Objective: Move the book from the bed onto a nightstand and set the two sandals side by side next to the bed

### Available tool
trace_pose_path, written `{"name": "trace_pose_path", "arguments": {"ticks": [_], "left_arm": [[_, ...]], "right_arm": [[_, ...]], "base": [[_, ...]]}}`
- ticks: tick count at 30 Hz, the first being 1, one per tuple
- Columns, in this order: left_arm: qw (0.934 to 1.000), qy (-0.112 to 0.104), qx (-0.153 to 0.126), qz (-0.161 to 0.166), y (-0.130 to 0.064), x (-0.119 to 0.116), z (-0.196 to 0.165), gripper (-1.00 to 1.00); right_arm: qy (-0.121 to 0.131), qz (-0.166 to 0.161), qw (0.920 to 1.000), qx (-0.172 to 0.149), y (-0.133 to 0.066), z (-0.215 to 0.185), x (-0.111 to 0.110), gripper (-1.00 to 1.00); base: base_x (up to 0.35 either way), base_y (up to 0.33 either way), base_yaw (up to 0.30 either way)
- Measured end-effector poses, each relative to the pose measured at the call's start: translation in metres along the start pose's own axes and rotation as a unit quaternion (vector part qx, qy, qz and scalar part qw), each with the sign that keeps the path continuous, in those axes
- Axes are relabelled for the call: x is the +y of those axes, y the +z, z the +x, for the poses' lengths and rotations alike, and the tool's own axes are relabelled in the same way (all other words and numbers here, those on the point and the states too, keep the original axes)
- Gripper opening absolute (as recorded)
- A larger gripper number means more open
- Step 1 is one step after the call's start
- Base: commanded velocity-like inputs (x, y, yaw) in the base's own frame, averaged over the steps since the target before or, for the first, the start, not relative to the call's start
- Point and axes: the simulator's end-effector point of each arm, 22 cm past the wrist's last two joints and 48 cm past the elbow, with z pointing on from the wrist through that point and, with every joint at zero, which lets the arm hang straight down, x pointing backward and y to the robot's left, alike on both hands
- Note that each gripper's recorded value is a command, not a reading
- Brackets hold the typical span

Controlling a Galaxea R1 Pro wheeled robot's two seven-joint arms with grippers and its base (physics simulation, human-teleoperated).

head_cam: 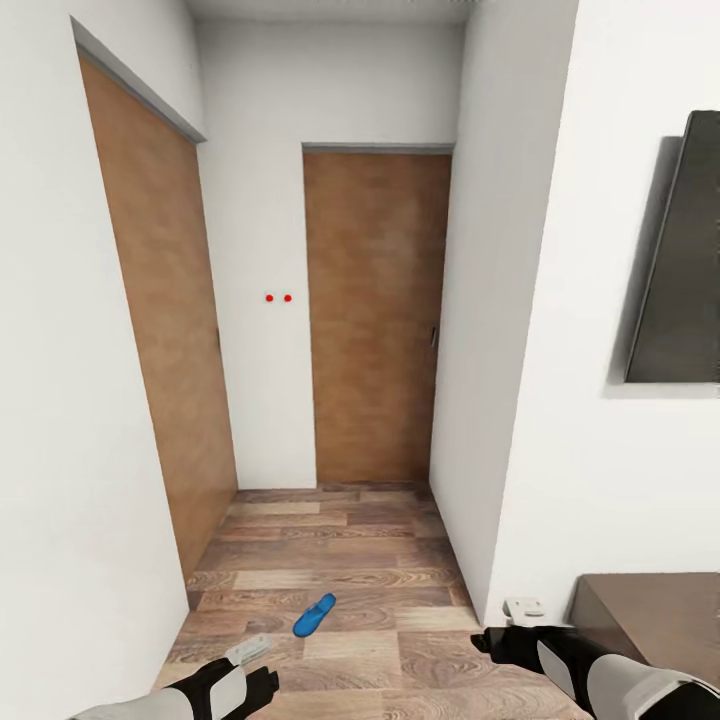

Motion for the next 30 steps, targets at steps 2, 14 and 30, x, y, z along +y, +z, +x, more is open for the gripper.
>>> {"name": "trace_pose_path", "arguments": {"ticks": [2, 14, 30], "left_arm": [[1.0, 0.0, 0.0, 0.0, -0.0001, 0.0, -0.0002, 1.0], [1.0, 0.0, -0.001, 0.0, -0.0004, -0.0002, -0.0007, 1.0], [1.0, 0.0, -0.002, 0.001, -0.001, -0.0007, -0.0015, 1.0]], "right_arm": [[0.0, 0.0, 1.0, 0.0, -0.0001, -0.0002, 0.0002, 1.0], [0.0, 0.0, 1.0, -0.001, -0.0004, -0.0007, 0.0001, 1.0], [0.0, 0.0, 1.0, -0.002, -0.0009, -0.0014, 0.0004, 1.0]], "base": [[0.001, 0.001, -0.069], [0.0, 0.0, -0.021], [0.0, 0.002, -0.094]]}}
